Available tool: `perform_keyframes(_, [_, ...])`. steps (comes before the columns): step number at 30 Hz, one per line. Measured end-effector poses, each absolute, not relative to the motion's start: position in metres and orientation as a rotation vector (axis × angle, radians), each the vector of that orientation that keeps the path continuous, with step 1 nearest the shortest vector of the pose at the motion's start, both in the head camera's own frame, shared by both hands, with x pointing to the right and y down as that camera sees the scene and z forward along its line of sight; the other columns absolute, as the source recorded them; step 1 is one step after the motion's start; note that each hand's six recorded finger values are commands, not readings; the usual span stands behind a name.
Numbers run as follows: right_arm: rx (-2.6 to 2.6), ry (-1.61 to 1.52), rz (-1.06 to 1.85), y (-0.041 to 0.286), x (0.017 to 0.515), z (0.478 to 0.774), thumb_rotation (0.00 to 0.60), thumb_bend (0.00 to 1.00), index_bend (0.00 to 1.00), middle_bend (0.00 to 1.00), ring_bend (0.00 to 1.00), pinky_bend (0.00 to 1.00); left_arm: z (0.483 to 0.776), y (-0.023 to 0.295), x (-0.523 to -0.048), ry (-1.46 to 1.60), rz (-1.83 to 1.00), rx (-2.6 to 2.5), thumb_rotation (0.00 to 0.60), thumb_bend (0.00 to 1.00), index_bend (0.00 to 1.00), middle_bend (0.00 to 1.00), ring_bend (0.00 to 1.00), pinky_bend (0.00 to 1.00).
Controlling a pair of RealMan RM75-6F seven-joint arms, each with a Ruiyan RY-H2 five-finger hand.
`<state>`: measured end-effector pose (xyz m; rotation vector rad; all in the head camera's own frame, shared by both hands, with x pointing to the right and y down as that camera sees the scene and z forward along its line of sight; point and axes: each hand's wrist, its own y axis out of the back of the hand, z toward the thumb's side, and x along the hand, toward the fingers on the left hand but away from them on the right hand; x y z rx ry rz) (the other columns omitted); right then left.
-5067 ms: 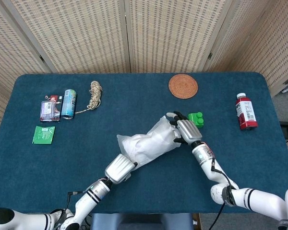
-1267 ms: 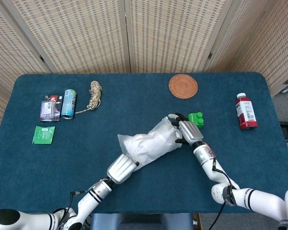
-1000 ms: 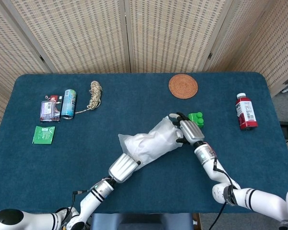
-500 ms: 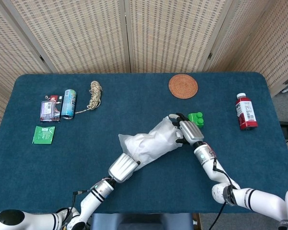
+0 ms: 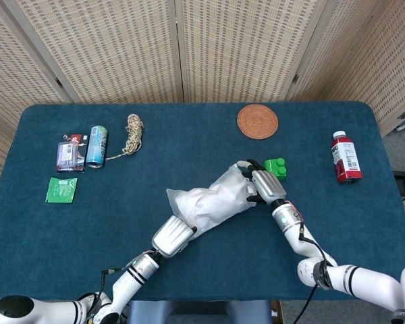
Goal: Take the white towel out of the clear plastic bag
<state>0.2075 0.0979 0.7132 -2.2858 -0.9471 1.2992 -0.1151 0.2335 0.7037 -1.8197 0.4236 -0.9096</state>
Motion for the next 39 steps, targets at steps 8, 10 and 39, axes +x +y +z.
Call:
perform_keyframes(8, [-2.286,-0.949,1.302,0.098,0.208,0.714,0.6,0.62,0.74,0.14,0.0,0.15,0.703,0.233,-0.115,0.427,-0.91,-1.826,0.6,0.31,0.59,1.0,1.0,1.0])
perform_keyframes(10, [-2.286,-0.949,1.302,0.098,0.208,0.714,0.6,0.62,0.74,0.14,0.0,0.15,0.703,0.233,-0.115,0.427,-0.911,-1.827,0.6,0.32,0.59,1.0,1.0,1.0])
perform_keyframes(39, [-2.245,-1.001,1.269,0.081,0.216,0.696,0.6,0.66,0.74,0.15,0.0,0.15,0.698,0.218,-0.15,0.487,-0.977,-1.811,0.6,0.39,0.64,1.0,1.0,1.0])
